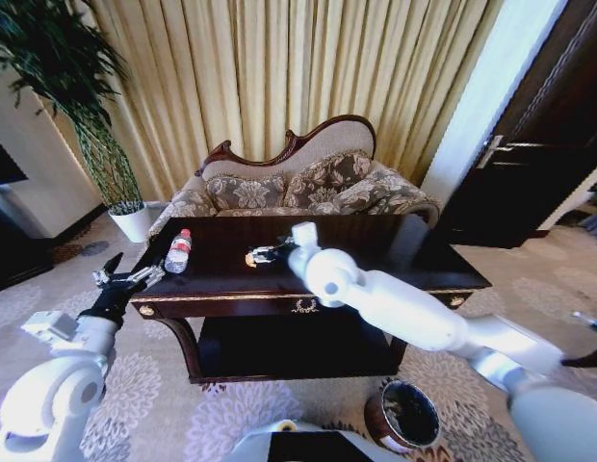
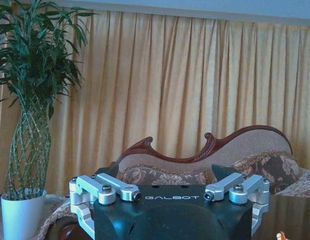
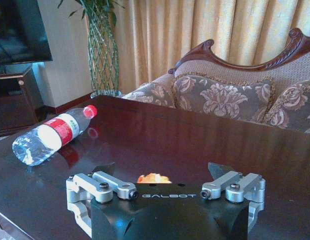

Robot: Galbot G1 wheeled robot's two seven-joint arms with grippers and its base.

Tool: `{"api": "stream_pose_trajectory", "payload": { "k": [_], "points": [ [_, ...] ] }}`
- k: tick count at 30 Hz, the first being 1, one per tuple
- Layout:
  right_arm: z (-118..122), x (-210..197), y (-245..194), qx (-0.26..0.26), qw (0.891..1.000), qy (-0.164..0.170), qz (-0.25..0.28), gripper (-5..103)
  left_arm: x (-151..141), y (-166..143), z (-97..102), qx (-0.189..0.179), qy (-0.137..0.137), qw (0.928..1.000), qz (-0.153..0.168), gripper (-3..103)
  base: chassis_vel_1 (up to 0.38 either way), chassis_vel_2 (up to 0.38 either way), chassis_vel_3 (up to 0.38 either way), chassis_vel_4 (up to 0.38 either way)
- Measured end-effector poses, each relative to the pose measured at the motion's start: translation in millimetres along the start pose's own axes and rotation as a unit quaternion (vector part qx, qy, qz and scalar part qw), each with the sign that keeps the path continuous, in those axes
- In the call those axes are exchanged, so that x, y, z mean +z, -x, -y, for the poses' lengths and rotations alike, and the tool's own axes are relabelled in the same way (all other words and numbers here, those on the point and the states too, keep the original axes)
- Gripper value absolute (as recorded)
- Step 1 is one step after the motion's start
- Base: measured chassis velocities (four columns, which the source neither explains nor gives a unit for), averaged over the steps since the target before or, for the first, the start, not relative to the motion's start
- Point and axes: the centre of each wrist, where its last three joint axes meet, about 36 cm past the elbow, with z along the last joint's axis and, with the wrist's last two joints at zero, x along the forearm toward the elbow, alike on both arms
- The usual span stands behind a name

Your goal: Move to the front of the table and place the trash on the table into the trash bin.

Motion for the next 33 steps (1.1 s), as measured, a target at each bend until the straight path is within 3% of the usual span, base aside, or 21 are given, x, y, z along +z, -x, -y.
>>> {"api": "stream_pose_trajectory", "payload": {
  "k": [18, 33],
  "points": [
    [-55.1, -4.3, 54.5, 0.076, 0.996, 0.021, -0.035, 100, 3.9, 1.2, -7.2, -0.01, -0.002, 0.9999, -0.001, 100, 0.0, 0.0, 0.0, 0.0],
    [-94.6, -1.1, 77.8, 0.095, 0.994, 0.028, -0.056, 100, 4.9, 1.6, -9.7, -0.013, -0.003, 0.9999, 0.002, 100, 0.0, 0.0, 0.0, 0.0]
  ]
}}
